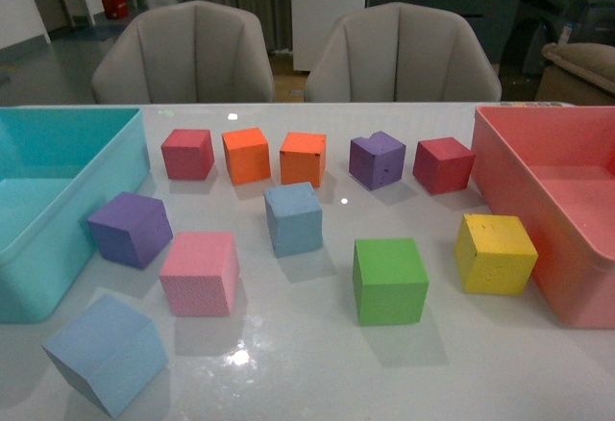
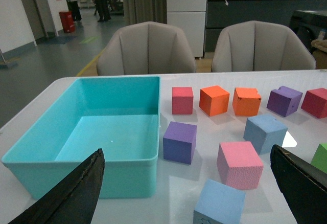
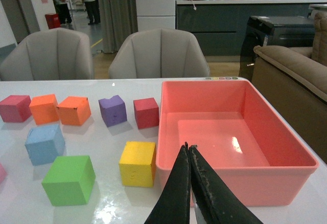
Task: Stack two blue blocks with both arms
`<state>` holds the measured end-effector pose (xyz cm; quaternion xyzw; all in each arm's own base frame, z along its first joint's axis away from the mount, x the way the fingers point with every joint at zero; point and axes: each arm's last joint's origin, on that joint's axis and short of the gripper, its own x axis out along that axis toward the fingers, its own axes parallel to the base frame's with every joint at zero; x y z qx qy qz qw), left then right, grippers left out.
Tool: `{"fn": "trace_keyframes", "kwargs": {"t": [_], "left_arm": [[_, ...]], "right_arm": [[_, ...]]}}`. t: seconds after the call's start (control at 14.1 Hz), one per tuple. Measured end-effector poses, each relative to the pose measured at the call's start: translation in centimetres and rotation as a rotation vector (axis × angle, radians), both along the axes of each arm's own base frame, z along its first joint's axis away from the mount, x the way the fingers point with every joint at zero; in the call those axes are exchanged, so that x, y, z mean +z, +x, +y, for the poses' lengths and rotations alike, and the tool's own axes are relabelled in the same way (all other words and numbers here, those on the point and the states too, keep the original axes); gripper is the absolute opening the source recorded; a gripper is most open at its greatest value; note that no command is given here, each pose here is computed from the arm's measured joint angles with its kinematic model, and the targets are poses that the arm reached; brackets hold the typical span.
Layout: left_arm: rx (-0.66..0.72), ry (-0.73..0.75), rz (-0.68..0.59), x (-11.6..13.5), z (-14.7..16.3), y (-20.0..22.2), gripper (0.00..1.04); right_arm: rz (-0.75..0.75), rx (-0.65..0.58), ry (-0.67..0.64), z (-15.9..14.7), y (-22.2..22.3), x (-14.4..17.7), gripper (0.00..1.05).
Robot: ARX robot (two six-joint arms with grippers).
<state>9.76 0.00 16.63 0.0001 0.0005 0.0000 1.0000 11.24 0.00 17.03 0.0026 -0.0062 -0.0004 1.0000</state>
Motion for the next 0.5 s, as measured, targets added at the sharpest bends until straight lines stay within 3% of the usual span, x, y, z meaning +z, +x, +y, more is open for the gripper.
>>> {"fn": "trace_keyframes", "kwargs": {"t": [0.5], "left_arm": [[0.0,0.0,0.0,0.0,0.0,0.0,0.98]], "right_arm": [[0.014,0.0,0.0,0.0,-1.5,-0.4,0.02]]}}
